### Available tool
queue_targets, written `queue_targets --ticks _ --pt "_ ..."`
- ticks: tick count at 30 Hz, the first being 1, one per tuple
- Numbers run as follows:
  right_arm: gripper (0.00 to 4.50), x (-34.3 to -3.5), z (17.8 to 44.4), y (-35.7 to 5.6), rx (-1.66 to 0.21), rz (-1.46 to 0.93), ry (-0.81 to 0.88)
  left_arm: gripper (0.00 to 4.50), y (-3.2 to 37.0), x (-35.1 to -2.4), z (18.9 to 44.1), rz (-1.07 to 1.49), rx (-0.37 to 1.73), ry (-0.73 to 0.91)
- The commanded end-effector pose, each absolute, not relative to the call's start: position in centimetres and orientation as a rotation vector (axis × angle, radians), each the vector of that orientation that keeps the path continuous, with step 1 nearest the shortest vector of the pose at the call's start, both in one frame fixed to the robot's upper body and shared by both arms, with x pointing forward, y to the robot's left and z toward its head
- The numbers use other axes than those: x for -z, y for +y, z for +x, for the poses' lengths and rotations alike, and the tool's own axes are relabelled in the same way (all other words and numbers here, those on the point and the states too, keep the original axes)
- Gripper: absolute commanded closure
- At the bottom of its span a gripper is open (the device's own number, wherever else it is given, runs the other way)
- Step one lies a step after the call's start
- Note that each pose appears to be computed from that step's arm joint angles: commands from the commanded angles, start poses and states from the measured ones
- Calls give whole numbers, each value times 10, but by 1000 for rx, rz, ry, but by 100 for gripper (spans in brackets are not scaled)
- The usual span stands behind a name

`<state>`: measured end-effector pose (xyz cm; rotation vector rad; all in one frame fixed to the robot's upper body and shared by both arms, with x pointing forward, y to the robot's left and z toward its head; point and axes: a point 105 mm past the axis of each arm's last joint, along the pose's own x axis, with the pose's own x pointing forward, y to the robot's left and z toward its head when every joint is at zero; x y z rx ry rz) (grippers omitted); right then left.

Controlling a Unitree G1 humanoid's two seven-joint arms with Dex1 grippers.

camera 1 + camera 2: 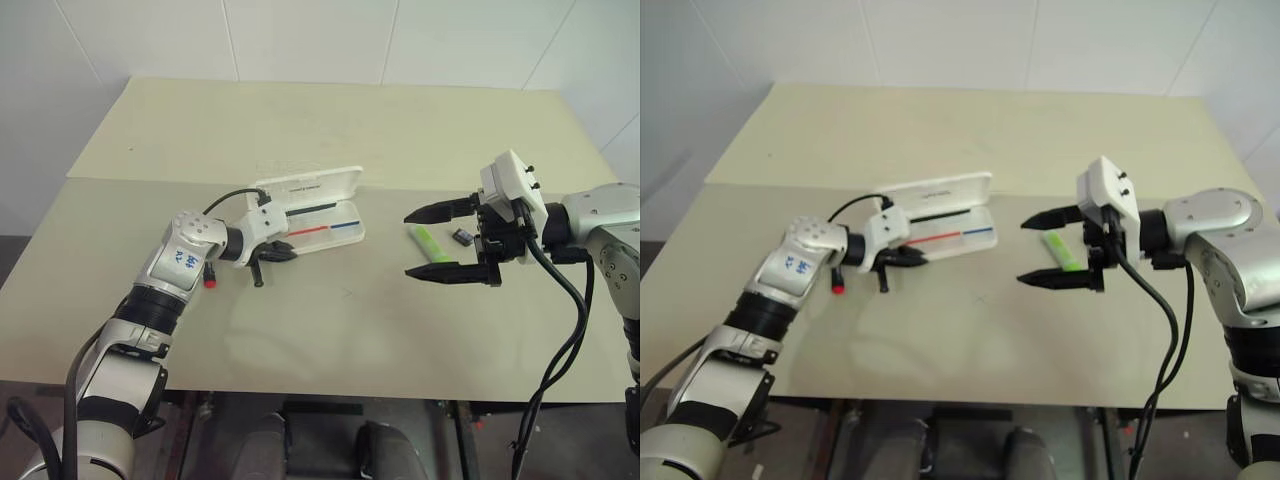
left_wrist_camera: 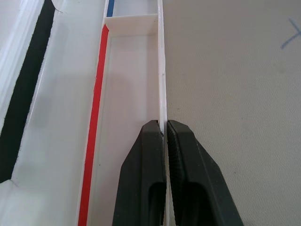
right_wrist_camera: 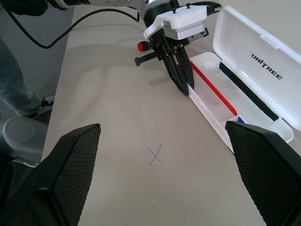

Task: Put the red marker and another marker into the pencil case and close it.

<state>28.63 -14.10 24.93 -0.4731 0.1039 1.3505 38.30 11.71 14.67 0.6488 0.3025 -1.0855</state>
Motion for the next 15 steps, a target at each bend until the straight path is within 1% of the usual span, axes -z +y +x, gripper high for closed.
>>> queue_targets --ticks 1,3,5,8,11,15 --pt "0 -264 281 -140 -1353 -512 41 448 115 -150 372 668 1126 264" --pt "0 -265 282 -141 -1348 -515 42 448 112 -157 363 688 1156 225" --pt "0 -265 281 -142 -1344 -518 45 448 107 -165 348 708 1208 168" --pt "0 -265 281 -144 -1340 -521 50 448 103 -169 332 746 1242 121" --pt "0 -265 281 -145 -1338 -521 55 448 101 -165 320 801 1278 112" --pt "0 -263 282 -145 -1334 -523 57 448 89 -149 299 837 1373 119"
